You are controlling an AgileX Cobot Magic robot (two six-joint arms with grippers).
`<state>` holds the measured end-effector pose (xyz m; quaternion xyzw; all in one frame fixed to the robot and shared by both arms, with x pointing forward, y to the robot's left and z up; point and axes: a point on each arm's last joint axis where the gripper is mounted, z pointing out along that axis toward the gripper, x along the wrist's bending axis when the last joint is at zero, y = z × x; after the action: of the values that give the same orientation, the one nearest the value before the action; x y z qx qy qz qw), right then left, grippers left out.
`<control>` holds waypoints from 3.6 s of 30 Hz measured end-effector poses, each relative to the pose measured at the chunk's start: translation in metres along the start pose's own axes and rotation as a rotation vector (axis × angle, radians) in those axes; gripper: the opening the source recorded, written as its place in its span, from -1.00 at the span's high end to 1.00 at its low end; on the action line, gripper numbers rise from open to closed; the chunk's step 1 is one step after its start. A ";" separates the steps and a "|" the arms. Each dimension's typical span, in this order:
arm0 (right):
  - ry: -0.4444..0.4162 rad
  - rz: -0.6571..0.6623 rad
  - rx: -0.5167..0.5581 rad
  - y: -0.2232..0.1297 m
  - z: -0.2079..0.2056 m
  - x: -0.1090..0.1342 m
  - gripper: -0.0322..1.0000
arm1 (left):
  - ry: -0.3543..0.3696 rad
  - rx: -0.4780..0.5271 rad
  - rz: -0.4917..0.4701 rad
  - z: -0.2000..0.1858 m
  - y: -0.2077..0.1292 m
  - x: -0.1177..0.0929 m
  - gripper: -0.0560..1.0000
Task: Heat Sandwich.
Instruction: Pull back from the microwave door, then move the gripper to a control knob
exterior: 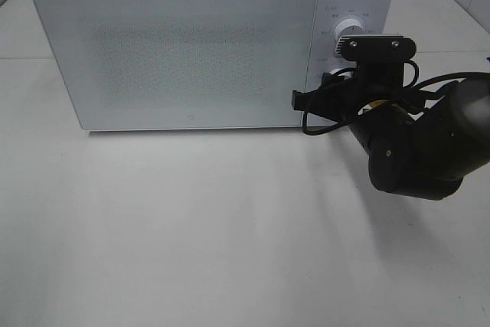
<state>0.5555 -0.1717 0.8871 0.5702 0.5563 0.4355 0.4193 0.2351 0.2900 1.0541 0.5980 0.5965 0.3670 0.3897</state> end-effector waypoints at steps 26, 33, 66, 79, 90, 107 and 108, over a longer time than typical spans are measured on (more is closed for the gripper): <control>0.002 0.918 -0.003 0.000 -0.001 -0.001 0.08 | 0.000 0.000 0.000 0.000 0.000 0.000 -0.98; 0.012 1.143 -0.012 0.000 -0.001 -0.001 0.08 | 0.000 0.000 0.000 0.000 0.000 0.000 -0.98; 0.023 1.542 -0.020 -0.003 -0.001 -0.001 0.08 | 0.000 0.000 0.000 0.000 0.000 0.000 -0.98; 0.023 1.541 -0.020 -0.003 -0.001 -0.001 0.08 | 0.000 0.000 0.000 0.000 0.000 0.000 -0.98; 0.025 1.542 -0.023 -0.003 -0.002 -0.001 -0.41 | 0.000 0.000 0.000 0.000 0.000 0.000 -0.98; 0.071 1.511 -0.025 0.001 -0.015 -0.005 -0.52 | 0.000 0.000 0.000 0.000 0.000 0.000 -0.98; 0.073 1.506 -0.025 0.000 -0.018 -0.007 -0.52 | 0.000 0.000 0.000 0.000 0.000 0.000 -0.98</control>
<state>0.5385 -0.1787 0.8921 0.7767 0.0246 0.6293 -0.0039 0.2351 0.2900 1.0541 0.5980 0.5965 0.3670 0.3897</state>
